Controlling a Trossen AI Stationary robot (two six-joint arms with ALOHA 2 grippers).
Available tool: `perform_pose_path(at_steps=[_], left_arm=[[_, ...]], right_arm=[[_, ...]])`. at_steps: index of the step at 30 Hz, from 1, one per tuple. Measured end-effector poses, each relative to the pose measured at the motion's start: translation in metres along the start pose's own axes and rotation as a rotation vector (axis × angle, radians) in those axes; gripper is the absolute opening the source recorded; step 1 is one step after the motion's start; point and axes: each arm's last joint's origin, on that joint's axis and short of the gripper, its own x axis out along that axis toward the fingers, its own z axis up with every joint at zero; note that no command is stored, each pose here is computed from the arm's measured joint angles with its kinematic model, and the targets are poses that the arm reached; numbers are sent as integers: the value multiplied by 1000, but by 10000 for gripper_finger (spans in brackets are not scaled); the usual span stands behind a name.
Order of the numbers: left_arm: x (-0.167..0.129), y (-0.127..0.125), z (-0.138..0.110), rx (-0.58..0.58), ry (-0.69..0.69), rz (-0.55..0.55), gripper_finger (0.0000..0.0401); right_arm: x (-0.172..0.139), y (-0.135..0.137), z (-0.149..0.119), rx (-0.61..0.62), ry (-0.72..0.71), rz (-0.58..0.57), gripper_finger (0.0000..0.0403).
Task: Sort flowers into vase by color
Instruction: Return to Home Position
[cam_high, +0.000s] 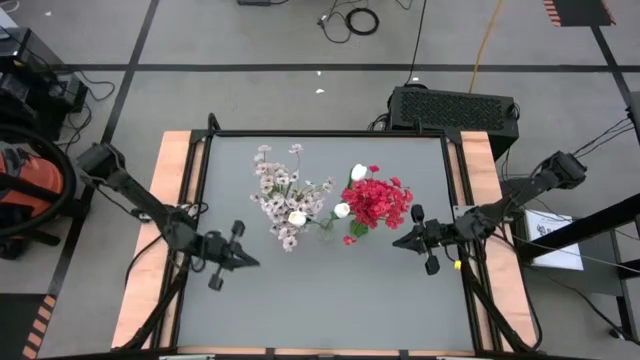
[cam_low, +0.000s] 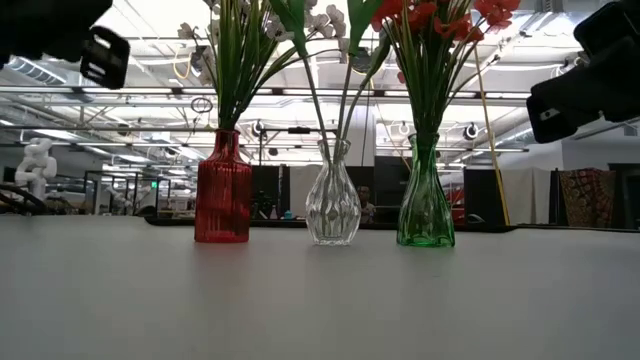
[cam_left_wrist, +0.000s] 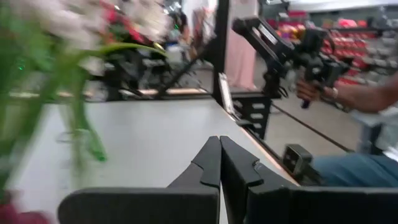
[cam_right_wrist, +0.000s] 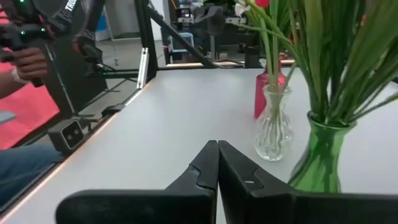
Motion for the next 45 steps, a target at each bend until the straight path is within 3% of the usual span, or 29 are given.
perform_pose_path(at_steps=[9,25,45], left_arm=[[-27,23,-6,43,-67,89,1],[-38,44,4,114,-110,13,1],[-63,50,0,108,-79,45,1]], right_arm=[[-3,-5,1,11,11,47,0],[-7,-8,5,-21,-17,38,0],[-25,-32,15,-28,-116,-60,0]])
